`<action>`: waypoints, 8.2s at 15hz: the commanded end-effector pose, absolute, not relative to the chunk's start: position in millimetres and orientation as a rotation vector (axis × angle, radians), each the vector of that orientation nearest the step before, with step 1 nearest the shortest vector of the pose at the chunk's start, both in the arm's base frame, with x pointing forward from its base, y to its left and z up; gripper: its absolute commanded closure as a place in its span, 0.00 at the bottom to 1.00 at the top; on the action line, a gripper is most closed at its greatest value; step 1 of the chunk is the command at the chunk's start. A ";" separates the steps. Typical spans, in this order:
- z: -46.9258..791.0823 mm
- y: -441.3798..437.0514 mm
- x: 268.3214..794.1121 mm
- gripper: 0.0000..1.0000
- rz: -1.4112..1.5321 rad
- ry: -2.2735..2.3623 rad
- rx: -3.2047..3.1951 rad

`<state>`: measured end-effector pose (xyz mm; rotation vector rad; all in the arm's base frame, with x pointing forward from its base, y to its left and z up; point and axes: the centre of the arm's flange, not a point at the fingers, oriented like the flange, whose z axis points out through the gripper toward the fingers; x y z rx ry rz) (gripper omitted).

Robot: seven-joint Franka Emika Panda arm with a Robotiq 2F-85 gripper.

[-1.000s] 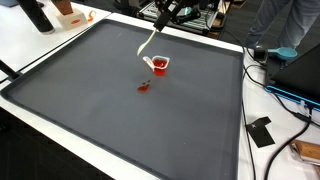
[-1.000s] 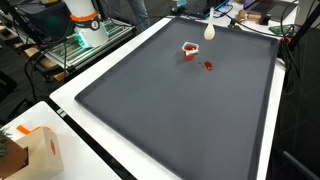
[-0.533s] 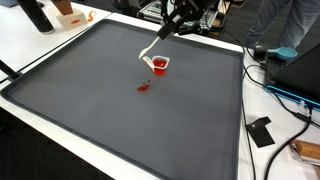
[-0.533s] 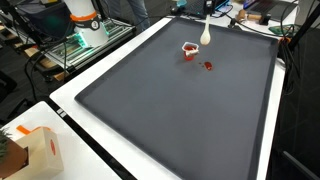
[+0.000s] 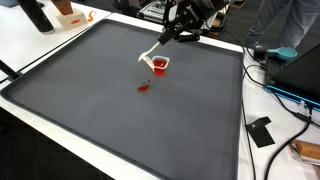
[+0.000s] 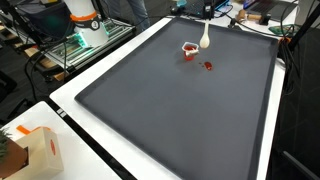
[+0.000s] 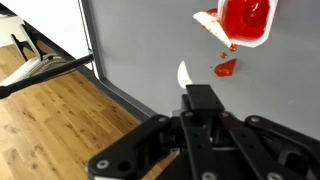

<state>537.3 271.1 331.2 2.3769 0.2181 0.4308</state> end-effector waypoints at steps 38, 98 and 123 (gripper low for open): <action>443.8 175.5 571.0 0.97 0.413 0.335 2.821; 327.4 27.2 602.9 0.97 -0.032 0.159 3.715; 443.0 69.6 579.3 0.97 0.133 0.262 3.286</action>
